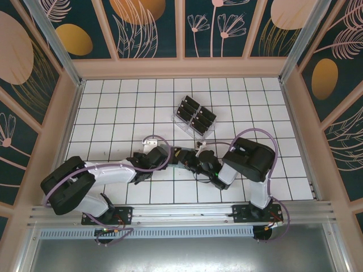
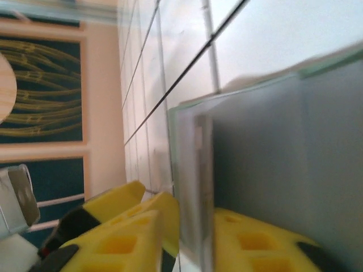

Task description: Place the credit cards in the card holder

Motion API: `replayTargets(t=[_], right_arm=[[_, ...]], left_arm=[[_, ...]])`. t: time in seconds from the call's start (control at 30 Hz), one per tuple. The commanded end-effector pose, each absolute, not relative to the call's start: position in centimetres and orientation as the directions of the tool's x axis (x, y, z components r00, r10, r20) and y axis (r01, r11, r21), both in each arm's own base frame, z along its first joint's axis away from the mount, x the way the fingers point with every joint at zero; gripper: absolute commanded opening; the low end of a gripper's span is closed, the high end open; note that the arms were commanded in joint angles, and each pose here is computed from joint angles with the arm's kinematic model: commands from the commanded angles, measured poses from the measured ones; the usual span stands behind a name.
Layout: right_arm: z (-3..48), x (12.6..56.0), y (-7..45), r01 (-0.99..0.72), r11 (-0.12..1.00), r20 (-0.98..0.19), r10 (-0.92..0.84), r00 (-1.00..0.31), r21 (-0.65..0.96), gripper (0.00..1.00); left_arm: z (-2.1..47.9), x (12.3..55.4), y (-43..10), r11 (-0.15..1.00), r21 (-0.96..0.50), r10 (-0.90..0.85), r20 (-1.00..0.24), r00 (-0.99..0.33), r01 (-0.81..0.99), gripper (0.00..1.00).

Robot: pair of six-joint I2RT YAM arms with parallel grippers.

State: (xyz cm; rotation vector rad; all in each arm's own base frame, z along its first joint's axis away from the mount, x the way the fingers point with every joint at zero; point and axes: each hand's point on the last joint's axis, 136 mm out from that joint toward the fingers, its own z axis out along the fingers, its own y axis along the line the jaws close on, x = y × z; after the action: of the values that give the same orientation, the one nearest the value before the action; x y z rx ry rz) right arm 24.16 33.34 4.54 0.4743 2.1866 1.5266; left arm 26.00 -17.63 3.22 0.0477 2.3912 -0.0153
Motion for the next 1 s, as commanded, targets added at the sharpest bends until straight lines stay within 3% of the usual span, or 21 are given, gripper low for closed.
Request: replayTargets(t=[0.0, 0.2, 0.5, 0.97], right_arm=[[2.5, 23.7, 32.3, 0.066, 0.434, -0.169, 0.480, -0.861, 0.899, 0.39], [2.2, 23.4, 31.5, 0.084, 0.462, -0.170, 0.481, -0.860, 0.883, 0.47], [1.8, 23.2, 30.0, 0.087, 0.558, -0.213, 0.450, -0.867, 0.825, 0.48], [3.0, 24.9, 27.6, 0.029, 0.731, -0.338, 0.349, -0.874, 0.682, 0.47]], left_arm=[[5.6, 27.0, -17.4, 1.000, 0.012, 0.025, -0.706, -0.708, 0.024, 0.99], [5.8, 27.7, -15.9, 0.999, 0.034, 0.017, -0.705, -0.709, -0.009, 0.99], [4.1, 27.7, -14.4, 0.995, 0.096, 0.042, -0.680, -0.732, -0.032, 0.99], [2.7, 27.2, -14.9, 0.997, 0.063, 0.013, -0.653, -0.757, -0.037, 0.99]])
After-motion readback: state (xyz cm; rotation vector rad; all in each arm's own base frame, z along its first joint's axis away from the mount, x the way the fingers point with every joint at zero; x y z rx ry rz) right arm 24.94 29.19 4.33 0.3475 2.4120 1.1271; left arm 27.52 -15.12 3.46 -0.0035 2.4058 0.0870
